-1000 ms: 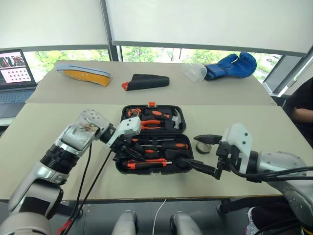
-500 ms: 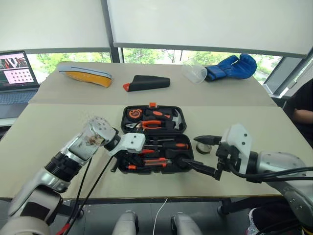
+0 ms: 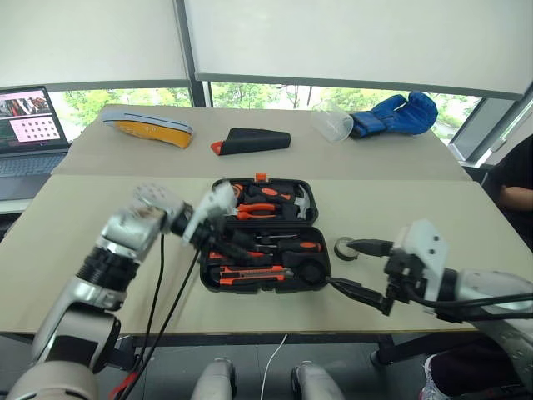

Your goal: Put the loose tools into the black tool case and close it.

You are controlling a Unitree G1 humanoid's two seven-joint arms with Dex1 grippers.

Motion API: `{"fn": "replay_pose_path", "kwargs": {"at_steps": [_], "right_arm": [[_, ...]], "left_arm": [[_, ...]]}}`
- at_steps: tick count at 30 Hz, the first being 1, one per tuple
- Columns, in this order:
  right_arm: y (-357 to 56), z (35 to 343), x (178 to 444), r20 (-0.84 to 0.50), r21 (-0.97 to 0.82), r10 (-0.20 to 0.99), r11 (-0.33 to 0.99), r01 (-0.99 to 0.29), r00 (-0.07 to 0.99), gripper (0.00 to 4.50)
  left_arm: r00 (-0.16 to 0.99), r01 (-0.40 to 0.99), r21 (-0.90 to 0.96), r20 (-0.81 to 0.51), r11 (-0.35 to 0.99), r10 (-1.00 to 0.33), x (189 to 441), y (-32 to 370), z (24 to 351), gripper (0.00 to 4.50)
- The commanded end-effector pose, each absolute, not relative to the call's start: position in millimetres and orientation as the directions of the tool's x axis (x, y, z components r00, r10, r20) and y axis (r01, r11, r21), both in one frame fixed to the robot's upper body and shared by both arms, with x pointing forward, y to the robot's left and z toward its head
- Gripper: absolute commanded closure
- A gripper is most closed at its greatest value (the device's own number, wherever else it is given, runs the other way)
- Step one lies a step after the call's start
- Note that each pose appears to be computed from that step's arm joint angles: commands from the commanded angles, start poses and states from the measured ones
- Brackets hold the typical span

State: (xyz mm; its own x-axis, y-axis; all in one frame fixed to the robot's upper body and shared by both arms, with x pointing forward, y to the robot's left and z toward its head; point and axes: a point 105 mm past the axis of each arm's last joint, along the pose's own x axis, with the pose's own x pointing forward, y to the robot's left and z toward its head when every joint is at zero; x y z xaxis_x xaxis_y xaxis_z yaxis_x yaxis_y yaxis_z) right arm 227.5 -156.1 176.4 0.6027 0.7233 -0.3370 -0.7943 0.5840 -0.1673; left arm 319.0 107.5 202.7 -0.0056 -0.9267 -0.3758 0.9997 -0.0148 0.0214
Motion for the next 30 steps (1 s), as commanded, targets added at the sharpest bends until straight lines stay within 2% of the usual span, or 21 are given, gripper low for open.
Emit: {"fn": "replay_pose_path", "kwargs": {"at_steps": [1, 3, 4, 13, 19, 24, 26, 30], "right_arm": [[-169, 179, 235, -0.347, -0.192, 0.688, 0.614, -0.766, 0.638, 0.0], [-173, 175, 243, -0.363, -0.19, 0.675, 0.621, -0.76, 0.642, 0.0], [-173, 173, 246, -0.369, -0.188, 0.673, 0.621, -0.761, 0.641, 0.0], [-190, 133, 298, -0.468, -0.273, 0.571, 0.632, -0.725, 0.674, 0.0], [-192, 119, 316, -0.495, -0.337, 0.551, 0.592, -0.733, 0.672, 0.0], [-185, 113, 325, -0.507, -0.363, 0.564, 0.547, -0.755, 0.652, 1.38], [-184, 109, 329, -0.514, -0.378, 0.554, 0.539, -0.753, 0.655, 2.14], [-184, 107, 330, -0.516, -0.38, 0.555, 0.534, -0.755, 0.652, 2.14]], "left_arm": [[0.001, 0.999, 0.049, -0.298, -0.014, -0.954, 315, 106, 215, 0.99], [-0.022, 0.998, 0.057, -0.262, -0.038, -0.965, 310, 101, 219, 0.22], [-0.031, 0.998, 0.052, -0.25, -0.046, -0.968, 308, 99, 220, 0.07], [-0.035, 0.993, 0.102, -0.271, -0.065, -0.962, 300, 89, 209, 0.07], [-0.023, 0.99, 0.127, -0.311, -0.066, -0.95, 296, 89, 199, 0.07], [-0.021, 0.989, 0.131, -0.317, -0.065, -0.948, 295, 86, 197, 0.0], [-0.019, 0.989, 0.131, -0.318, -0.064, -0.948, 295, 84, 197, 0.0], [-0.014, 0.99, 0.131, -0.319, -0.058, -0.948, 295, 83, 198, 0.0]]}}
